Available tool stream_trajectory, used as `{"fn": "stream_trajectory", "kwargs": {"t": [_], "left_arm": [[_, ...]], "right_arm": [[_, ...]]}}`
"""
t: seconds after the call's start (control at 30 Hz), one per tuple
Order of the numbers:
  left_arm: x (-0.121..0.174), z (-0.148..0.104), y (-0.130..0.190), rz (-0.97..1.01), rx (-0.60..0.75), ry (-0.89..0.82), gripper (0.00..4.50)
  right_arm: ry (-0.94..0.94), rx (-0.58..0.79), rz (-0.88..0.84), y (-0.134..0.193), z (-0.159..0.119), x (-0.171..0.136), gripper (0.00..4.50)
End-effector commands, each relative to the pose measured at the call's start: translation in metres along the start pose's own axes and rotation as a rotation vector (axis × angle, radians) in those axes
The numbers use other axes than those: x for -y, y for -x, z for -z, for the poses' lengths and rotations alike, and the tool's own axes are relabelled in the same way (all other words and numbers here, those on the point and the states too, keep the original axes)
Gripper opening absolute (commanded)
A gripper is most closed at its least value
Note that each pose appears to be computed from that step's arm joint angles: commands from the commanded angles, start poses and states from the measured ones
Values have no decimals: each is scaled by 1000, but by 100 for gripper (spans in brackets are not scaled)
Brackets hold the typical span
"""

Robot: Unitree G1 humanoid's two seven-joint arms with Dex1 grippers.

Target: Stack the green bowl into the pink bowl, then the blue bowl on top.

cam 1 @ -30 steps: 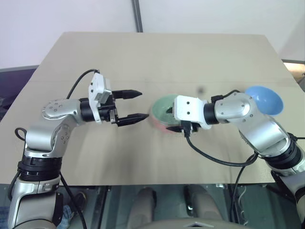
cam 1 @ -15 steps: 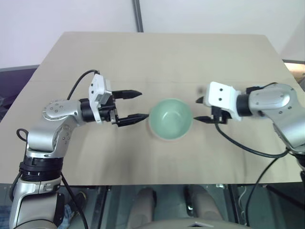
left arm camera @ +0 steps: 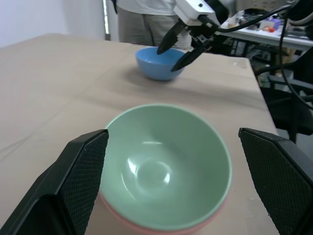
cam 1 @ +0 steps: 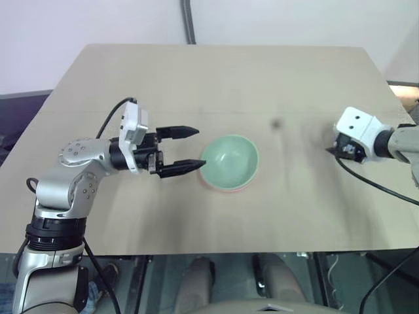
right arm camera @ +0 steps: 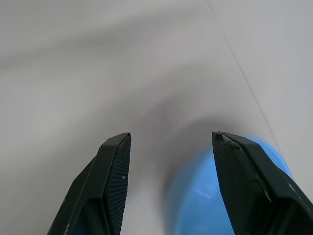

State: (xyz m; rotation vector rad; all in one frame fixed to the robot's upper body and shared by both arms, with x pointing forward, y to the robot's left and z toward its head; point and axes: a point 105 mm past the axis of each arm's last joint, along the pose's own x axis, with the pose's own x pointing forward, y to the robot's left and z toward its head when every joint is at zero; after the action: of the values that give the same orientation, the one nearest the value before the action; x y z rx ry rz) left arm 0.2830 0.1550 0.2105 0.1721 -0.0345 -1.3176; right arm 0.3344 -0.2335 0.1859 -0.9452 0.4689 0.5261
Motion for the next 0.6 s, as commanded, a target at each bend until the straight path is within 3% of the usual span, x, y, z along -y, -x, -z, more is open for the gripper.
{"fn": "stream_trajectory", "kwargs": {"t": [0.03,0.37,0.47,0.6], "left_arm": [[4,-9,1,27,18,-32,450],[4,-7,-4,36,12,-52,450],[4,-7,-3,30,4,-60,450],[1,-6,0,3,-10,-68,450]], "right_arm": [[46,-60,76,10,15,15,291],[21,-162,-5,-17,58,-5,291],[27,-153,4,-22,58,-3,215],[35,-142,-5,-26,57,-2,34]]}}
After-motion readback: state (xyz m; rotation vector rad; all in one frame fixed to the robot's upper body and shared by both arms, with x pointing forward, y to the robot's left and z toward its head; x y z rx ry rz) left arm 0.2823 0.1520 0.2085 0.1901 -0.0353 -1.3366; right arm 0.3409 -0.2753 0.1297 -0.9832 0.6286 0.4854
